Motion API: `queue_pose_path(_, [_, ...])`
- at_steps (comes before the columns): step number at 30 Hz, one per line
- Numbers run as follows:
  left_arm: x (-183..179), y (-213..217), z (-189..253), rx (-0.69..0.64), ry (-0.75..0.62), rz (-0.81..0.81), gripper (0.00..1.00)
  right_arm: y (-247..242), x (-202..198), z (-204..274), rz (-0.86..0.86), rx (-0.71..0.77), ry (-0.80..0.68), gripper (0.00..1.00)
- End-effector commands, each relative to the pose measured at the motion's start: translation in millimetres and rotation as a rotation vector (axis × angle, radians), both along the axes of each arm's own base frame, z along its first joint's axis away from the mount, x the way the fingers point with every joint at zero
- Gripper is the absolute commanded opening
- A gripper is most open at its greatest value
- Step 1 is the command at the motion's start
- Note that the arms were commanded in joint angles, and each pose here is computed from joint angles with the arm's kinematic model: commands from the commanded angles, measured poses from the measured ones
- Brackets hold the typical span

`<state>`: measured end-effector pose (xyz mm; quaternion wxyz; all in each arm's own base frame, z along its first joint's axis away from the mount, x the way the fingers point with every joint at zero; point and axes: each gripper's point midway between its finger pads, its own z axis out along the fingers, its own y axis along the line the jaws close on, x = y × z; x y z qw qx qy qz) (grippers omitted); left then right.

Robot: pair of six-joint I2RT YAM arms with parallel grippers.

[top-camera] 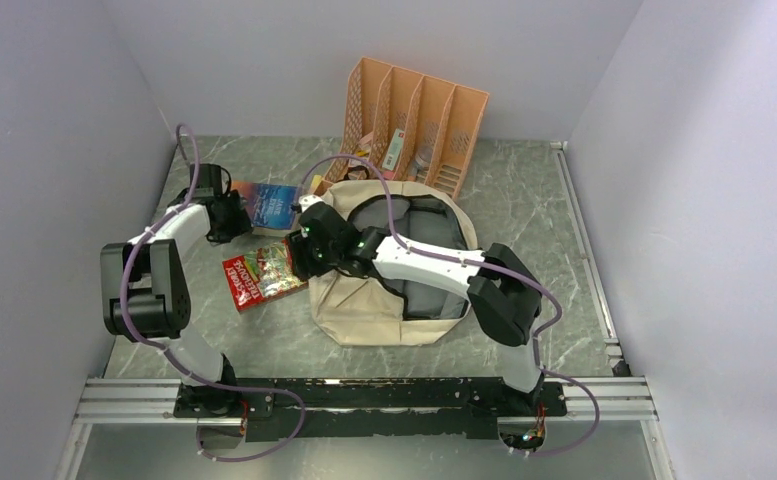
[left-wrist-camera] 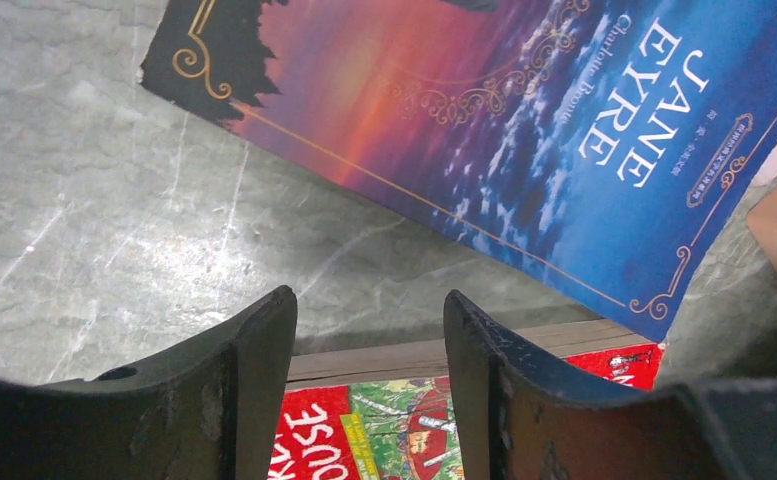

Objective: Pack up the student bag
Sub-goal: Move the student bag to the center of the board, then pick up the book from the center of the board.

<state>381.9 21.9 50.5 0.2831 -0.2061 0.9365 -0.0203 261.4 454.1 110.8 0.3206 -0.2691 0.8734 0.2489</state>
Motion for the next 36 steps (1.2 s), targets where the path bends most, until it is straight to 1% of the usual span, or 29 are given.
queue_pose_path(1, [14.4, -12.7, 8.0, -0.004, -0.021, -0.068, 0.61, 43.2, -30.9, 18.9, 0.155, 0.228, 0.112, 0.57])
queue_pose_path(3, [14.5, -18.1, 6.4, 0.001, -0.015, -0.091, 0.61, 50.6, -36.7, 6.5, 0.155, 0.249, 0.171, 0.59])
queue_pose_path(7, [12.7, -35.5, 2.3, -0.019, -0.017, -0.159, 0.61, 48.6, -35.2, -27.3, 0.047, 0.245, 0.253, 0.62])
queue_pose_path(9, [10.8, -37.2, -1.1, -0.019, -0.006, -0.179, 0.61, 44.8, -36.8, -42.6, -0.002, 0.230, 0.298, 0.65])
queue_pose_path(11, [7.2, -51.3, -6.6, -0.013, 0.013, -0.228, 0.61, 42.4, -40.3, -52.2, -0.036, 0.226, 0.338, 0.66])
queue_pose_path(16, [0.9, -62.5, -20.4, -0.020, 0.061, -0.275, 0.63, 40.8, -42.2, -71.4, -0.117, 0.237, 0.408, 0.72])
queue_pose_path(22, [-12.1, -59.6, -34.3, -0.009, 0.124, -0.261, 0.65, 37.5, -27.4, -94.9, -0.226, 0.194, 0.402, 0.77])
queue_pose_path(29, [-49.1, -53.0, -39.9, -0.010, 0.189, -0.202, 0.66, 28.2, -1.3, -111.1, -0.313, 0.147, 0.371, 0.78])
queue_pose_path(32, [-63.1, -45.1, -34.7, 0.006, 0.190, -0.156, 0.66, 25.4, 14.5, -111.9, -0.332, 0.155, 0.351, 0.76])
queue_pose_path(35, [-76.9, -42.5, -30.1, -0.026, 0.186, -0.114, 0.67, 24.1, 29.5, -111.9, -0.323, 0.181, 0.347, 0.72])
queue_pose_path(36, [-81.3, -41.4, -28.5, -0.035, 0.185, -0.099, 0.67, 29.3, 35.2, -107.1, -0.297, 0.218, 0.341, 0.71])
